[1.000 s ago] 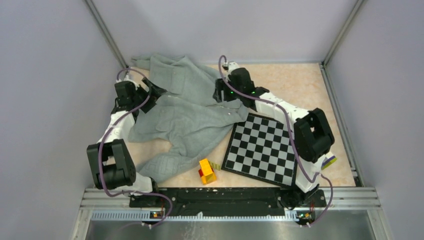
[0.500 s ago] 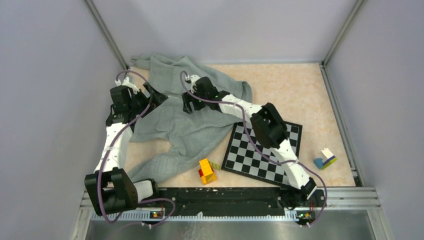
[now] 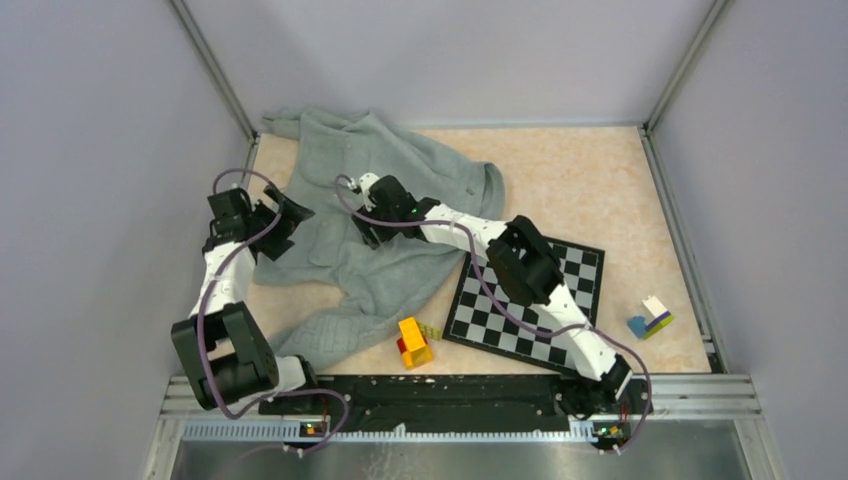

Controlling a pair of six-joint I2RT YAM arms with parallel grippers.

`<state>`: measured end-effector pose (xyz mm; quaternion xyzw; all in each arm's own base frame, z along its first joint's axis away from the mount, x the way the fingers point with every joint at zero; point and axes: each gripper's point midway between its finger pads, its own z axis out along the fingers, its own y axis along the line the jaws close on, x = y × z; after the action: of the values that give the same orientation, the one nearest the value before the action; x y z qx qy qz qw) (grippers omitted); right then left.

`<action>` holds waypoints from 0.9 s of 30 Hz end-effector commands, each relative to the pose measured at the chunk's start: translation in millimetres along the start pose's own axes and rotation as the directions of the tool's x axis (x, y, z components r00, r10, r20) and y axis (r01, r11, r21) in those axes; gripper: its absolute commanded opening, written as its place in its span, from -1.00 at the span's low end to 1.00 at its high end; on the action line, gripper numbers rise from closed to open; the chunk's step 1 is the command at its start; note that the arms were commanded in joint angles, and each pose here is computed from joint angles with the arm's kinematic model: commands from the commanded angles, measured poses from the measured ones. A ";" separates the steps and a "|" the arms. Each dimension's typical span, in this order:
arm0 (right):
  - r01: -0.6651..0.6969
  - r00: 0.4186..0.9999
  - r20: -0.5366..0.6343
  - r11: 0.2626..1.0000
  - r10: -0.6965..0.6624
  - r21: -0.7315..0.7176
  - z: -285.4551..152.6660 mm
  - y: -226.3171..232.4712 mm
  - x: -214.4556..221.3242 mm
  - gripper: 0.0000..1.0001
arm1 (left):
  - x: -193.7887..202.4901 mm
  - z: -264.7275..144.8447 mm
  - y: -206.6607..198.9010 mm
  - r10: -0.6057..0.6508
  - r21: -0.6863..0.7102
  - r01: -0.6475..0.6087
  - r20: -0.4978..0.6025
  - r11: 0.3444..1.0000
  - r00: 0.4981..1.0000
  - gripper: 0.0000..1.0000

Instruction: Zip up the jacket

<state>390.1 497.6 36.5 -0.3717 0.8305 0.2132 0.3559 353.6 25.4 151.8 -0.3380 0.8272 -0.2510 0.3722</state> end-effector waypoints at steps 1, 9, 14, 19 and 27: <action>-0.011 0.999 -0.035 1.000 0.011 -0.017 -19.6 8.4 10.3 0.34 | 6.8 16.8 21.5 -0.121 -0.100 0.115 -0.054 0.988 0.991 0.97; -0.102 0.991 -0.091 0.994 0.099 -0.028 -39.2 9.0 39.9 0.28 | 15.5 34.5 34.5 -0.185 -0.145 0.168 -0.112 0.975 0.976 0.97; -0.168 0.980 -0.117 0.984 0.160 -0.057 -53.8 11.9 58.1 0.26 | -0.6 28.2 27.9 -0.104 -0.128 0.096 -0.052 0.987 0.993 0.98; -0.212 0.971 -0.126 0.975 0.202 -0.069 -69.9 16.7 60.5 0.25 | -21.5 17.2 29.4 -0.019 -0.186 0.021 0.009 0.982 1.000 0.97; -0.292 0.955 0.007 0.947 0.295 -0.133 -101.7 12.9 4.1 0.25 | -70.7 9.9 -4.0 0.017 -0.096 0.001 0.195 0.995 0.981 0.97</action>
<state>331.3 441.4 47.5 -0.2938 0.8676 0.2792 0.2881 374.0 64.1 141.6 -0.3834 0.8331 -0.1670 0.3620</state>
